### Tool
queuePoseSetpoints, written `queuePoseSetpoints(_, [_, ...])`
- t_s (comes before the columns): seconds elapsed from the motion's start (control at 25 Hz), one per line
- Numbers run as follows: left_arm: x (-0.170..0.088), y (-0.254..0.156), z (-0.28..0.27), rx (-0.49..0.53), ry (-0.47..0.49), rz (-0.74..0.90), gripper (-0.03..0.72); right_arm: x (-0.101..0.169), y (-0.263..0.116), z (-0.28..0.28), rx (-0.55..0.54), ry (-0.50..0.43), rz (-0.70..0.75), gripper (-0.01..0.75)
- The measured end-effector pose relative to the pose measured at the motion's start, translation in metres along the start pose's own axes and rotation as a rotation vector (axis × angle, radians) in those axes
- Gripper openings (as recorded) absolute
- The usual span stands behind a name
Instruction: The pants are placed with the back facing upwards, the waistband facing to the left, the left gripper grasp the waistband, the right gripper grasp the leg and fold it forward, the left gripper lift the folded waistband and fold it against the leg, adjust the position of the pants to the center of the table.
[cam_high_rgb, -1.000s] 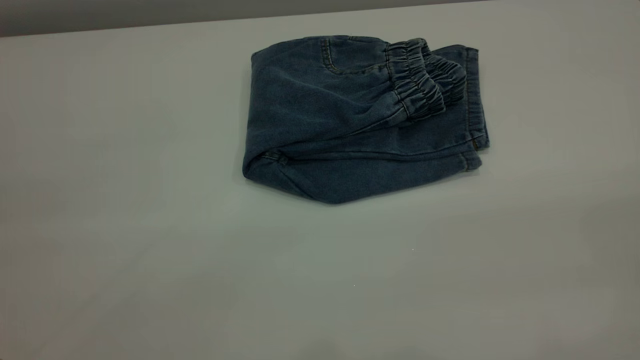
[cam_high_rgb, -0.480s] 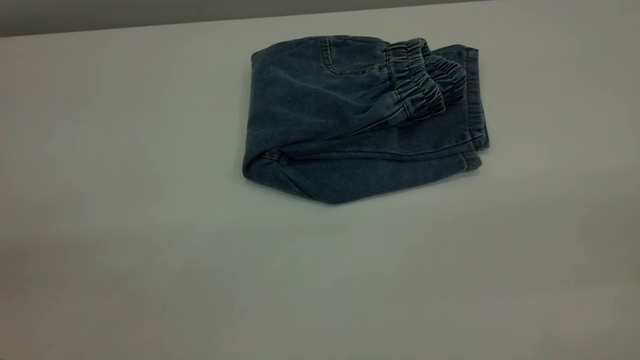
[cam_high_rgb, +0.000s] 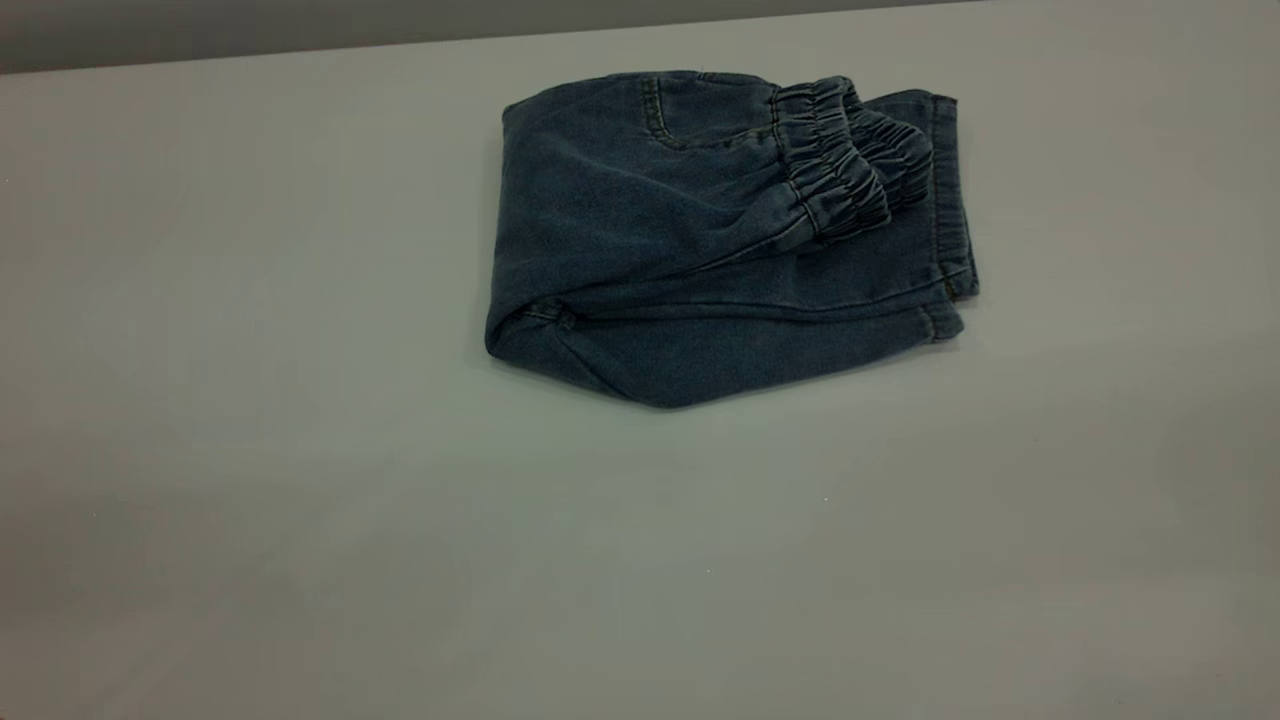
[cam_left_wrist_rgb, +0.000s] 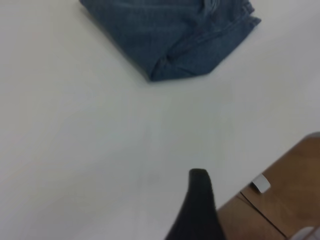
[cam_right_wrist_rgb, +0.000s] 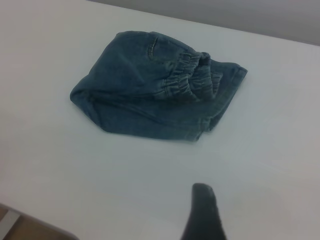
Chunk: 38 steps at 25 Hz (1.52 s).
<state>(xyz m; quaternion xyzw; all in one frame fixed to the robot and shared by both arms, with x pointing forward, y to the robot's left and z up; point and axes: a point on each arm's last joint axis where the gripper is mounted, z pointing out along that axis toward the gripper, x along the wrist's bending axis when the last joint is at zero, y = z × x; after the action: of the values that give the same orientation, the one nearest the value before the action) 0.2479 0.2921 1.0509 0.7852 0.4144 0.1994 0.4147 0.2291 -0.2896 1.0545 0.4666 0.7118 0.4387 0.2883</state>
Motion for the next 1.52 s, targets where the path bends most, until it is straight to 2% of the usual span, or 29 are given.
queuePoseSetpoints(0.88, [0.0002, 0.0003, -0.0002, -0.01, 0.013, -0.01, 0.536, 0.0004, 0.0001, -0.0002, 0.0, 0.005, 0.002, 0.447])
queuePoseSetpoints(1.12, [0.0024, 0.0004, -0.0002, -0.015, 0.163, -0.114, 0.536, 0.0006, 0.0002, 0.0, 0.0, -0.008, 0.01, 0.447])
queuePoseSetpoints(1.52, [0.0072, -0.0004, -0.0016, -0.027, 0.501, -0.349, 0.536, 0.0013, 0.0016, 0.0025, -0.001, -0.184, 0.099, 0.447])
